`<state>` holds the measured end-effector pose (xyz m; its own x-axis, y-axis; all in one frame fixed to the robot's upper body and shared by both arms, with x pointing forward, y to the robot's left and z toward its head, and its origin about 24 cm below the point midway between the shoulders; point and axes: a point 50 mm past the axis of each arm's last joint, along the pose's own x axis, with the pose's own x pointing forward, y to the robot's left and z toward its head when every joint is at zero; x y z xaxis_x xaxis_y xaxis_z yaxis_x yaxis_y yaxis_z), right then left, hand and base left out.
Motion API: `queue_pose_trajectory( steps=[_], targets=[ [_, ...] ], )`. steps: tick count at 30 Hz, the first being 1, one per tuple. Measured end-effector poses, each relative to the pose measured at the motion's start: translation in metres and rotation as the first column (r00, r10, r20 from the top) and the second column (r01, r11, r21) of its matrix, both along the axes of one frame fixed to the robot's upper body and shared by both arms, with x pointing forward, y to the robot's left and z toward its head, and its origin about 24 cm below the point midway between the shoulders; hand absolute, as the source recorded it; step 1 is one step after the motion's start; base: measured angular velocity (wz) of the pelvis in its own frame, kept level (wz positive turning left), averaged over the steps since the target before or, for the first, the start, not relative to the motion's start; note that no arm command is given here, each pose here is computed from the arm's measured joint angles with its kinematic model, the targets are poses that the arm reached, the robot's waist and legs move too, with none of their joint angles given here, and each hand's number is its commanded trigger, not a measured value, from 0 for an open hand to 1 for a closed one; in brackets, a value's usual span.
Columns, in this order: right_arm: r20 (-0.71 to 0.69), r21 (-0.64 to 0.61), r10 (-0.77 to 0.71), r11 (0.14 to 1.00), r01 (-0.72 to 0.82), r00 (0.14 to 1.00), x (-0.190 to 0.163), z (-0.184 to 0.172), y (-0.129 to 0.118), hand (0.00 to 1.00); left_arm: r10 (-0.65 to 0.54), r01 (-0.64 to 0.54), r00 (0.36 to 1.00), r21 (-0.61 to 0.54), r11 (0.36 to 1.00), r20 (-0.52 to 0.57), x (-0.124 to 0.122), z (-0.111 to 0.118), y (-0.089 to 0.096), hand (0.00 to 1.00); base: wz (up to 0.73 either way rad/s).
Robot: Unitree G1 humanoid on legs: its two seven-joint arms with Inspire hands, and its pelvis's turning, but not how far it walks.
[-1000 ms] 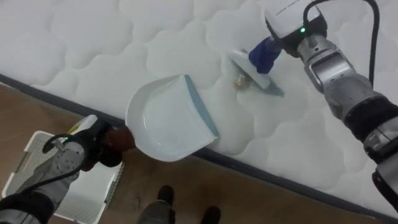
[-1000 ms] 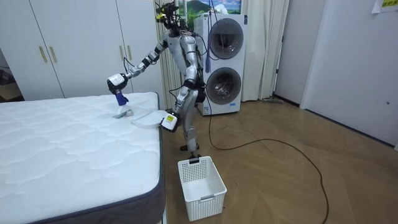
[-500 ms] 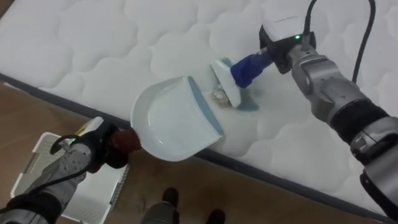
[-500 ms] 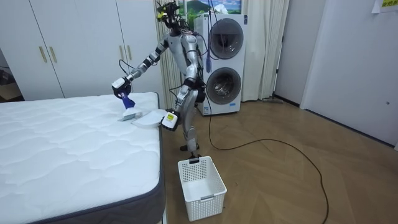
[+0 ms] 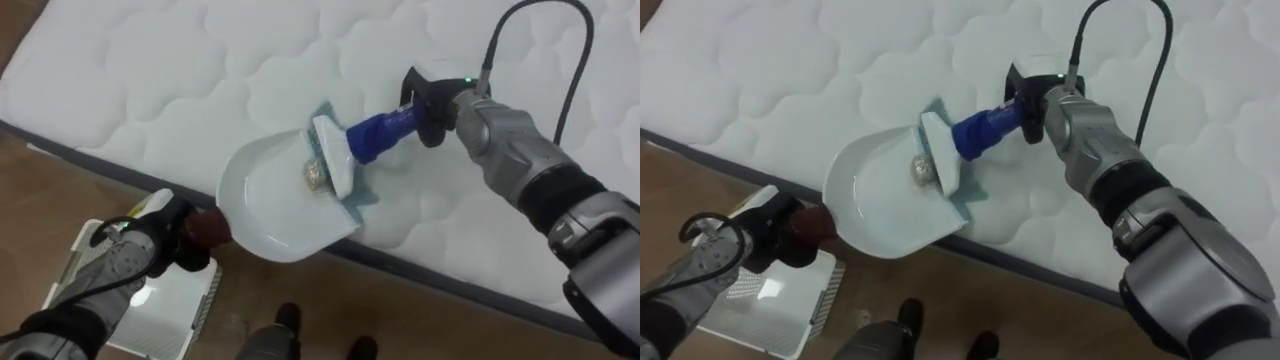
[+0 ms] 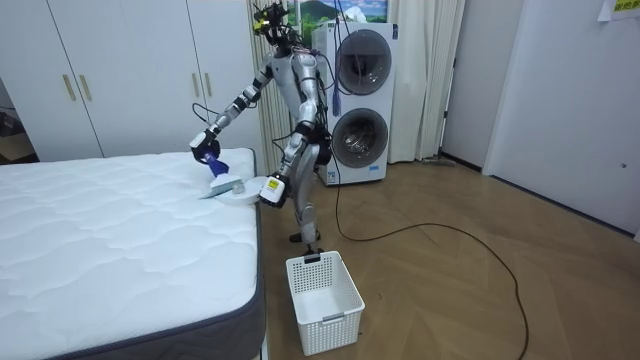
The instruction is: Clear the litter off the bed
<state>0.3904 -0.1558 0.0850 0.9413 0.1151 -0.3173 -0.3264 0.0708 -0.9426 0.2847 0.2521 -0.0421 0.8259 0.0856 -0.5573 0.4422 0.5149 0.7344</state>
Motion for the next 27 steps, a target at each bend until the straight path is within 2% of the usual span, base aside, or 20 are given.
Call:
queue_pose_trajectory(
  steps=[21,27],
  targets=[
    [-0.071,0.045,-0.003,0.999,0.007,0.997,-0.004,-0.007,-0.005,1.0,0.02,-0.02,0.999,0.009,1.0,-0.025,-0.006,-0.008,-0.001,1.0,-0.01],
    [-0.077,0.062,-0.016,0.998,0.02,0.997,-0.005,-0.007,-0.013,1.0,0.028,-0.028,0.999,0.008,1.0,-0.035,-0.01,-0.01,0.002,1.0,0.04]
  ],
)
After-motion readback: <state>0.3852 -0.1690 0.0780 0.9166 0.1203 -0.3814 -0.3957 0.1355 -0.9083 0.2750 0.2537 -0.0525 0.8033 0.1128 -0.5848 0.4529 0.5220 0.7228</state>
